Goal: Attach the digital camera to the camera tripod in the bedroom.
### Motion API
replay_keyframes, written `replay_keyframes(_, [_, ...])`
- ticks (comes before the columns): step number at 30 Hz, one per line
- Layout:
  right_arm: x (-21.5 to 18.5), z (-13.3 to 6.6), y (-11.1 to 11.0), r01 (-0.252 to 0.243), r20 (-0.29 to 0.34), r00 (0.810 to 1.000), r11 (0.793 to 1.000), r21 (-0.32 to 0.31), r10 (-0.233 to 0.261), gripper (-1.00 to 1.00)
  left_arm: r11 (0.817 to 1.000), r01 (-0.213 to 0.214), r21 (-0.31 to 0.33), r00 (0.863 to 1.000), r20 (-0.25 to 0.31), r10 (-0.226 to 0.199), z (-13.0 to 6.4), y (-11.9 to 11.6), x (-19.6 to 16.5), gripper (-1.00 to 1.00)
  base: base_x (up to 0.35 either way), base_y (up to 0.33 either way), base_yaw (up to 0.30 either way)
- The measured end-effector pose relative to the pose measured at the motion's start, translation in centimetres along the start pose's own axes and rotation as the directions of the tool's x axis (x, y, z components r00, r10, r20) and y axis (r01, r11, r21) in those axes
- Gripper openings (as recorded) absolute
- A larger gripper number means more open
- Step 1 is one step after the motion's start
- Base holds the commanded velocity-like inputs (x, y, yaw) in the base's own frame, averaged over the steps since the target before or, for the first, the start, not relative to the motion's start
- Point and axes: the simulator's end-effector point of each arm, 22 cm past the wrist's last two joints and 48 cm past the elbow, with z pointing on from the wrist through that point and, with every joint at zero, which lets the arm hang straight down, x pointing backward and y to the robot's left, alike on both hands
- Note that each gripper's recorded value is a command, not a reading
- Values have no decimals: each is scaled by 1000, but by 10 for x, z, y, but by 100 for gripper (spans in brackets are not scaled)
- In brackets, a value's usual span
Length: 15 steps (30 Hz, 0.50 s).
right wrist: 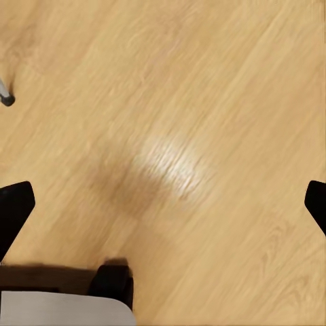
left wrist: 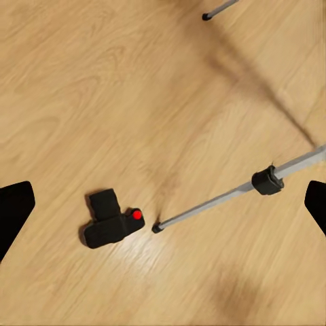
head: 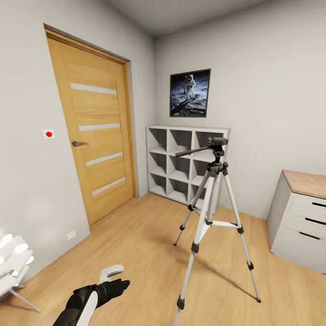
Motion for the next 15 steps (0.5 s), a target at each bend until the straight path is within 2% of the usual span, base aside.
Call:
replay_keyframes(9, [-4,-1,0,1,9,1000,1000,0,-1,100,1000,4,-10,1000,9,-4,-3,4,-4,100,26,23,-199])
replay_keyframes(15, [-5,-2,0,0,12,1000,1000,1,0,100,1000,8,-21,1000,-12,-8,0,9,5,100,1,1,-59])
